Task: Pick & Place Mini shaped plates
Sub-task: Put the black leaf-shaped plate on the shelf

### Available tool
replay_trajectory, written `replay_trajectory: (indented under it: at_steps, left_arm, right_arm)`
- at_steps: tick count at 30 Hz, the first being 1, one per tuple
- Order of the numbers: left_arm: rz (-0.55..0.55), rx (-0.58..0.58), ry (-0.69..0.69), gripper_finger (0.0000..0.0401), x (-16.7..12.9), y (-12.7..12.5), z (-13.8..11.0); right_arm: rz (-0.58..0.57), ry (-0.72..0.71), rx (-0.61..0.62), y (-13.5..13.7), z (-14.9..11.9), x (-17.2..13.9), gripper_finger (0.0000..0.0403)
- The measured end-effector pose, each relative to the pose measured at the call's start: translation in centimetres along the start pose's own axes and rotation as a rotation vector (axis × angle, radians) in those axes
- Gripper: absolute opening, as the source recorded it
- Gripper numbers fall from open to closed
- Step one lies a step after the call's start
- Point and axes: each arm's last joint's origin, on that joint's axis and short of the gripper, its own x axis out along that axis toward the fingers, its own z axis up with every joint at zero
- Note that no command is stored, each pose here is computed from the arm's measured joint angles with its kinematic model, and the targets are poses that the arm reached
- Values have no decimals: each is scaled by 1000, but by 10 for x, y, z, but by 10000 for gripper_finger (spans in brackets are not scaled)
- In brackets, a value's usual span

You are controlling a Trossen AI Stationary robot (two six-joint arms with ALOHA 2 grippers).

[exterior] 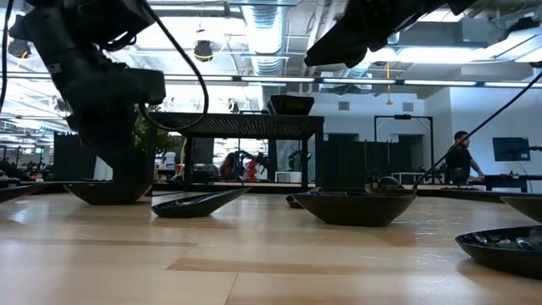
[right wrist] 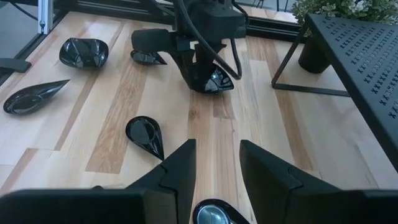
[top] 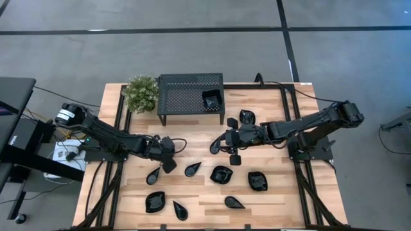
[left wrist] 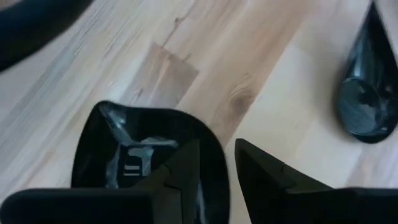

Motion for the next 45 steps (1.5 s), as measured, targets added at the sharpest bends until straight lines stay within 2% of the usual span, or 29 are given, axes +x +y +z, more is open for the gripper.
replay_trajectory:
  at_steps: [7, 20, 23, 27, 30, 35, 37, 39, 42, 45]
  left_arm:
    - [24, -29, 19, 104, 8, 10, -13]
    - [15, -7, 11, 100, 9, 9, -14]
    - [15, -4, 11, 75, 9, 9, -14]
    - [6, -5, -7, 15, 8, 7, -12]
    - [-30, 17, -31, 9, 4, 0, -11]
    - [-107, 138, -130, 6, -17, -29, 10]
    - [-107, 205, -189, 6, -29, -40, 23]
    - [-61, 285, -235, 5, -42, -47, 36]
    - [78, 395, -283, 5, -61, -49, 55]
    - [173, 453, -317, 5, -77, -46, 77]
  right_arm:
    - [0, 0, 0, 0, 0, 0, 118]
    - [0, 4, -1, 0, 0, 0, 118]
    - [0, 4, -1, 0, 0, 0, 118]
    - [0, 4, -1, 0, 0, 0, 118]
    - [0, 4, -1, 0, 0, 0, 118]
    - [0, 4, -1, 0, 0, 0, 118]
    - [0, 4, -1, 0, 0, 0, 118]
    - [1, 3, -1, 0, 0, 0, 118]
    - [1, 3, -1, 0, 0, 0, 118]
    - [1, 4, -1, 0, 0, 0, 118]
